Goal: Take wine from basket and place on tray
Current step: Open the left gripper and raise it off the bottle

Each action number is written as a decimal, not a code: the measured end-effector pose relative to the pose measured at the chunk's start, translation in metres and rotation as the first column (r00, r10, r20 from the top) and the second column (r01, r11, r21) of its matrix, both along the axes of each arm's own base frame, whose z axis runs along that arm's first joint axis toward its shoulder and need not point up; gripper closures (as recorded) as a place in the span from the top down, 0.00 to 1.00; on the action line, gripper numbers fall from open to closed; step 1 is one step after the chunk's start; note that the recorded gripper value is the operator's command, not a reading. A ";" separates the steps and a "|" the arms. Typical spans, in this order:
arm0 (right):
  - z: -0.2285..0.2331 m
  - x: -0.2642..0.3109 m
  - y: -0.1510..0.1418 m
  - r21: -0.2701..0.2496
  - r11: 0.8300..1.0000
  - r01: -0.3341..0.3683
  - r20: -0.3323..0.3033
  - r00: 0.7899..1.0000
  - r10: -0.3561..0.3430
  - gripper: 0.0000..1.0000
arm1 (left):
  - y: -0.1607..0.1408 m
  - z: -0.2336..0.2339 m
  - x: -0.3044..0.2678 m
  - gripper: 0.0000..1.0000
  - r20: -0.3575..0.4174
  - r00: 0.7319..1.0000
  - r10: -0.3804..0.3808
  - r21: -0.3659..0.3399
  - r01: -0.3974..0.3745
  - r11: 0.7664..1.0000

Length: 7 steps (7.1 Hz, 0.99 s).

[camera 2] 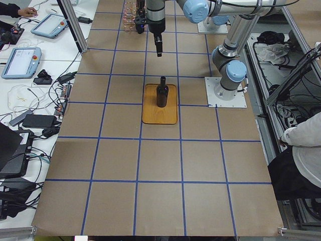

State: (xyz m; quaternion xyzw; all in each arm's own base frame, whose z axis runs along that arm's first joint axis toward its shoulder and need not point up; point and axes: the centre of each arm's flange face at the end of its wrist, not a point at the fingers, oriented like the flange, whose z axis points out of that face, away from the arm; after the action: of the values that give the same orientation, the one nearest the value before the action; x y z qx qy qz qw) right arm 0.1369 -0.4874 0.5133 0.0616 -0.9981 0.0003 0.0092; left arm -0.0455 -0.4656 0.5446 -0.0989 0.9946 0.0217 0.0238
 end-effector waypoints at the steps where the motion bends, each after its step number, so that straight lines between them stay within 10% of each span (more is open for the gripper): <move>1: 0.000 0.000 0.000 0.001 1.000 0.001 0.000 1.000 -0.001 1.00 | 0.001 0.000 -0.030 0.92 0.007 1.000 0.010 -0.001 -0.010 1.000; 7: 0.000 0.000 0.000 0.000 1.000 -0.002 -0.001 1.000 0.002 1.00 | 0.002 -0.004 -0.053 1.00 0.009 1.000 0.003 0.006 -0.003 1.000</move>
State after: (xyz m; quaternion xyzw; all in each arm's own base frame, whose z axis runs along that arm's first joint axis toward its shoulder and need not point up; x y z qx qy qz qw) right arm 0.1369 -0.4874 0.5130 0.0626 -0.9980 0.0001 0.0094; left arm -0.0987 -0.4636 0.5403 -0.1006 0.9942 0.0245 0.0286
